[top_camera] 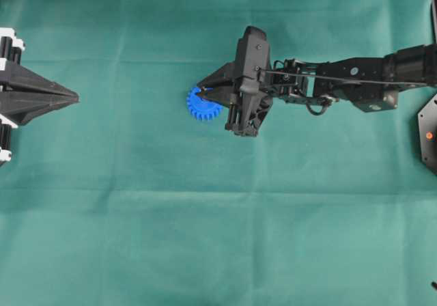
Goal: Insert the shaft placed at a random location into the center hole of the small gear at another random location.
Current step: 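Lower the shaft into the gear's center hole with the right gripper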
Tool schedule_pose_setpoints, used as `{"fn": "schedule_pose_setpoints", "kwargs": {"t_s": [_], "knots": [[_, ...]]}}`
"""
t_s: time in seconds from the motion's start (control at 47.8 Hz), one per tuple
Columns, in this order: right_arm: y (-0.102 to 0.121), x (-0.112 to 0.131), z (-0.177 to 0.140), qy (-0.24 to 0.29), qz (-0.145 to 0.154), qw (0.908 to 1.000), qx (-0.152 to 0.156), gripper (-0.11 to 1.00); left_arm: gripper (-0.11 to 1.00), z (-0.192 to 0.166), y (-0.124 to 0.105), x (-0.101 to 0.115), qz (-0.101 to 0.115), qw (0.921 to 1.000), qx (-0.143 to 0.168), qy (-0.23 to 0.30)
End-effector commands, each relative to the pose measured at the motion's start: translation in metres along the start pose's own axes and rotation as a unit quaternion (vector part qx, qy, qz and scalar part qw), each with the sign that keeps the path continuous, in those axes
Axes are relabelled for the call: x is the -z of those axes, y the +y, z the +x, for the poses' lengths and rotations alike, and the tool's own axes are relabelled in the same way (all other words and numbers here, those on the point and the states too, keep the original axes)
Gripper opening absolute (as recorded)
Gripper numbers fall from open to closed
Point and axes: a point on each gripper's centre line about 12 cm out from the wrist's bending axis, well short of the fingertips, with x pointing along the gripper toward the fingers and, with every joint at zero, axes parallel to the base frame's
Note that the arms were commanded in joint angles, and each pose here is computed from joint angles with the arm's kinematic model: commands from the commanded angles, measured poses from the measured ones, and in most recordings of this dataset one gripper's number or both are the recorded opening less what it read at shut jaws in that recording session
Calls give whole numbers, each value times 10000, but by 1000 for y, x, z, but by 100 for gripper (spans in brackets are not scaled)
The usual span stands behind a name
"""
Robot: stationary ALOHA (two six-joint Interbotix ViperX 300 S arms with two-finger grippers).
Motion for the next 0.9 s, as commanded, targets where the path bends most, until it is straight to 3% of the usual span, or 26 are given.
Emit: {"fn": "schedule_pose_setpoints", "kwargs": {"t_s": [0.0, 0.879], "knots": [[1, -11, 0, -214, -54, 9998, 2, 13, 0, 2, 1, -9, 0, 9999, -14, -115], [1, 5, 13, -38, -32, 10000, 11, 13, 0, 2, 0, -8, 0, 9999, -6, -107]]}}
